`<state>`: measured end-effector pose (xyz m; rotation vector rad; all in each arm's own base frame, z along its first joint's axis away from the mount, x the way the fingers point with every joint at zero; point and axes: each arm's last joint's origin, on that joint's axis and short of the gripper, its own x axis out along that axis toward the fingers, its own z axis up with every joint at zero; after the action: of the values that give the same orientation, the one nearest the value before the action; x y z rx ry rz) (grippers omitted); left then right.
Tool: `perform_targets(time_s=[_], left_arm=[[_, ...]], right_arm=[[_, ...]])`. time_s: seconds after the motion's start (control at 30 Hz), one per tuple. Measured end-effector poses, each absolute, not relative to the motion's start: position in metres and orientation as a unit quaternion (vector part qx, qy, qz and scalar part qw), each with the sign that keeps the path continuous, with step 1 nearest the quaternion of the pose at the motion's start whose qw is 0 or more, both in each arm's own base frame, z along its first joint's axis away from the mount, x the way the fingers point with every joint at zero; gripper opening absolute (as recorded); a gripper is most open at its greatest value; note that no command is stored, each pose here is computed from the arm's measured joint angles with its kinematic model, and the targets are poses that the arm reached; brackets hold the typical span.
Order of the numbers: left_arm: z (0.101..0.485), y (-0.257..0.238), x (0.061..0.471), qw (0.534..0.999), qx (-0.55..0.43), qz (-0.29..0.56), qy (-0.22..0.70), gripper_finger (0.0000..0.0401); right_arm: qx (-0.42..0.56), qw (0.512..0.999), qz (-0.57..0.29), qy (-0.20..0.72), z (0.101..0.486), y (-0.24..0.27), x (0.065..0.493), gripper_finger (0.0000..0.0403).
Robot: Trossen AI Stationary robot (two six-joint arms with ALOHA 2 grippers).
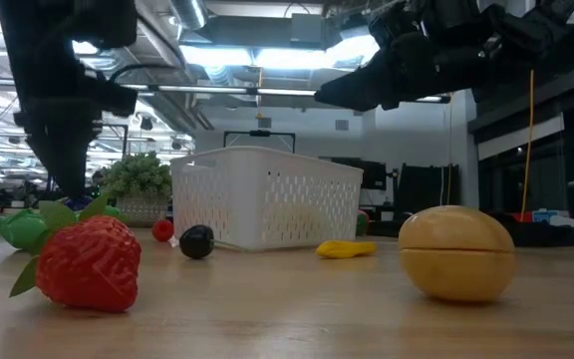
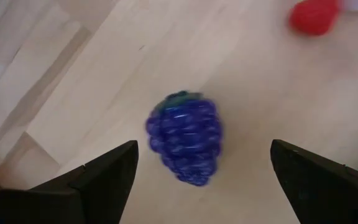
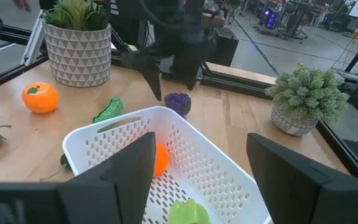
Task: Pick and placing Produce into tupperware
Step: Put the grapes into the white bin
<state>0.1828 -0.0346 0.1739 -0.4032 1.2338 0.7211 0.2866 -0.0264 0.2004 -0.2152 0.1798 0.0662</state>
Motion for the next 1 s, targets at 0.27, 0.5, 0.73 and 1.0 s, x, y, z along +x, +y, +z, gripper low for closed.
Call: perform_targets(time_s=[0.27,0.5,0.73,1.0], left_arm=[[0.153,-0.028,0.177,0.730,-0.213,0.334,0.557,0.0356],[0.142,-0.024,0.176,0.736,-0.228,0.333,0.544,0.0356],[0.139,-0.022,0.173,0.731,-0.228,0.339,0.546,0.0356],[0.140,-0.020,0.175,0.740,-0.216,0.351,0.531,0.0356]], right_arm=[[-0.108,0.990,0.033,0.088,0.201,-0.026,0.287,0.0252],[-0.109,0.990,0.032,0.085,0.201,-0.026,0.287,0.0252],[-0.110,0.990,0.032,0.086,0.201,-0.026,0.287,0.0252],[-0.110,0.990,0.031,0.086,0.201,-0.026,0.287,0.0252]])
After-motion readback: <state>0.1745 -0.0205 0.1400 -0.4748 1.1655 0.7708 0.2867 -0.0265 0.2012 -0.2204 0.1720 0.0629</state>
